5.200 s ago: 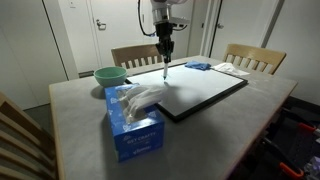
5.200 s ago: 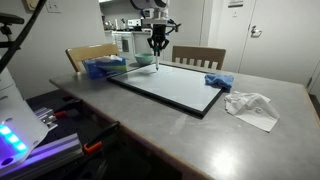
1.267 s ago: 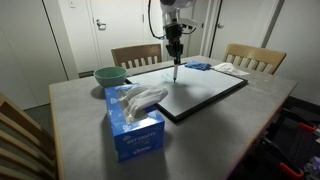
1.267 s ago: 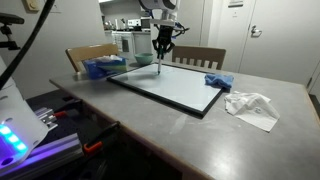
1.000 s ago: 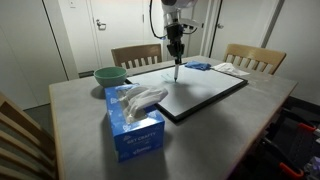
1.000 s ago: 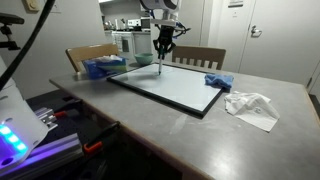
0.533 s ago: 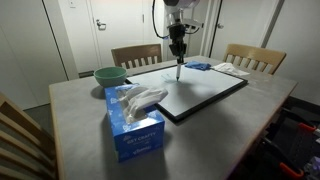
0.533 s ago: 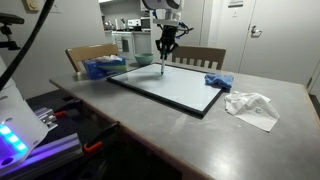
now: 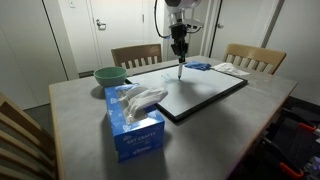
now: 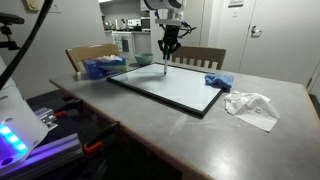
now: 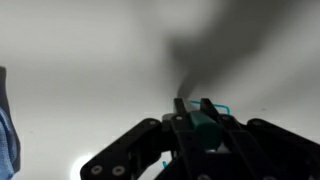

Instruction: Use the green marker to draw a smiley face on the board then put it back in the bowl

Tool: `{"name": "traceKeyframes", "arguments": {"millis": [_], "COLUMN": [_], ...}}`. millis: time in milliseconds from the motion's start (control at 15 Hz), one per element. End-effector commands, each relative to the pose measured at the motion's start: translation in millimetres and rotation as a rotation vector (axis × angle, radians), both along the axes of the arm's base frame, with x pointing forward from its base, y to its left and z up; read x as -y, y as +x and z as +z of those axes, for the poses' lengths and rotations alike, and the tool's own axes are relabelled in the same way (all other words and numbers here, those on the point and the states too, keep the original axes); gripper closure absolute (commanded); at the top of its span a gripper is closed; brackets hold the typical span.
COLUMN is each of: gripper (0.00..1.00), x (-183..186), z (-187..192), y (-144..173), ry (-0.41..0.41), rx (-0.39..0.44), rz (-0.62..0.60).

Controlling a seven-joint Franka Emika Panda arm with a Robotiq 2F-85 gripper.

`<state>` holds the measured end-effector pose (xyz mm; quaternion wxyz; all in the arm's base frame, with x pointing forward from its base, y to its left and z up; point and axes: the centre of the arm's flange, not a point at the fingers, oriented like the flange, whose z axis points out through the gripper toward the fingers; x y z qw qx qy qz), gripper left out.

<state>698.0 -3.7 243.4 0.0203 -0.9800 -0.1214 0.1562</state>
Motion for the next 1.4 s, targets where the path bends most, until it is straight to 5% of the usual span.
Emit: {"name": "traceKeyframes", "arguments": {"millis": [0,1333], "gripper": [0.95,0.95], "x": [11.5,12.0], "z": [-11.1,-5.2], "y": [-6.4,-0.3], "ry": [-0.008,-0.062], "rx": [0.022,0.098], "rz": [0.019,0.18]}}
